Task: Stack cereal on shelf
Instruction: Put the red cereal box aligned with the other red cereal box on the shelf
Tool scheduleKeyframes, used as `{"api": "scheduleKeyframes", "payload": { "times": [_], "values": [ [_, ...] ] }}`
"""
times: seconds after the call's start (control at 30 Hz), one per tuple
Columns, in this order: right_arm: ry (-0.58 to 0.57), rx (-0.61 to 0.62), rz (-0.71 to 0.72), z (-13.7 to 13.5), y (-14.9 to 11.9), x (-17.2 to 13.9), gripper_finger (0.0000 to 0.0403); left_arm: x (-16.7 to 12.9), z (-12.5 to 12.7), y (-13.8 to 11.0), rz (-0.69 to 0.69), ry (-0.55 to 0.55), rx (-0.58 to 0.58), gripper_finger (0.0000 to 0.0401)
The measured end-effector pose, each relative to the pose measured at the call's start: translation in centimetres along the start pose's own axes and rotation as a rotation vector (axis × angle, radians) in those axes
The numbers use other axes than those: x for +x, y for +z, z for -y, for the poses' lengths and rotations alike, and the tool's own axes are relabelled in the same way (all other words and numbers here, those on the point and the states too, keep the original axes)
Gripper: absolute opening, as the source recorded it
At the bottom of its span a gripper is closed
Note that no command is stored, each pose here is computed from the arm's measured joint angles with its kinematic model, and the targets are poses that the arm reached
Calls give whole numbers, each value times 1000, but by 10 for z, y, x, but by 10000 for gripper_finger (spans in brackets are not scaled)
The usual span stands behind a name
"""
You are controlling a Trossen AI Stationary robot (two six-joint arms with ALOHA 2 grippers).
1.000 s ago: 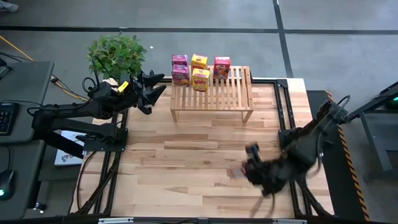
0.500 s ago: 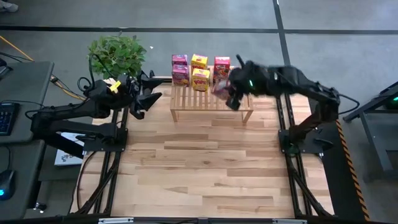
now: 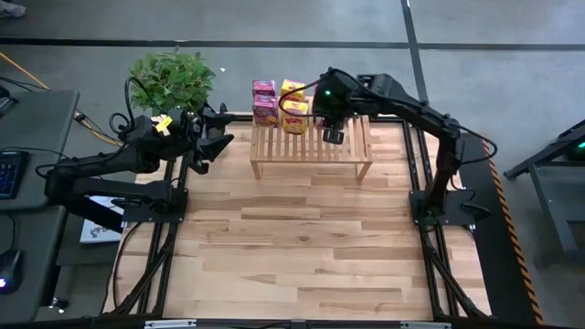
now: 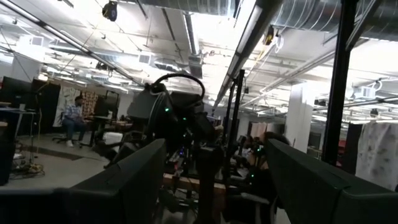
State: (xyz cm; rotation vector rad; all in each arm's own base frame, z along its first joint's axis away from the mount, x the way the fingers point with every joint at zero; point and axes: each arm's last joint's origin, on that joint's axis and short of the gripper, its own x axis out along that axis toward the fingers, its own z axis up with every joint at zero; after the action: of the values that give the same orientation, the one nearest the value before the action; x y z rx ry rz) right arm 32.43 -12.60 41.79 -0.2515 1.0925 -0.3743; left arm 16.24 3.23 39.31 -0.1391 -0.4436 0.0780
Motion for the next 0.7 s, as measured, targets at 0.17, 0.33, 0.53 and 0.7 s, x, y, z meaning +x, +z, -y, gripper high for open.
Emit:
{"api": "scheduleKeyframes", "payload": {
  "times": [0.17, 0.33, 0.53, 0.7],
  "values": [
    [43, -69, -21, 7, -1, 15, 138, 0, 0, 0, 1, 8, 0, 268],
    [50, -62, -11, 18, -2, 22, 138, 0, 0, 0, 4, 16, 0, 268],
    [98, -31, 35, 27, -3, 25, 138, 0, -1, 0, 5, 20, 0, 268],
    [96, -42, 34, 30, -5, 27, 138, 0, -1, 0, 6, 25, 0, 268]
  ]
}}
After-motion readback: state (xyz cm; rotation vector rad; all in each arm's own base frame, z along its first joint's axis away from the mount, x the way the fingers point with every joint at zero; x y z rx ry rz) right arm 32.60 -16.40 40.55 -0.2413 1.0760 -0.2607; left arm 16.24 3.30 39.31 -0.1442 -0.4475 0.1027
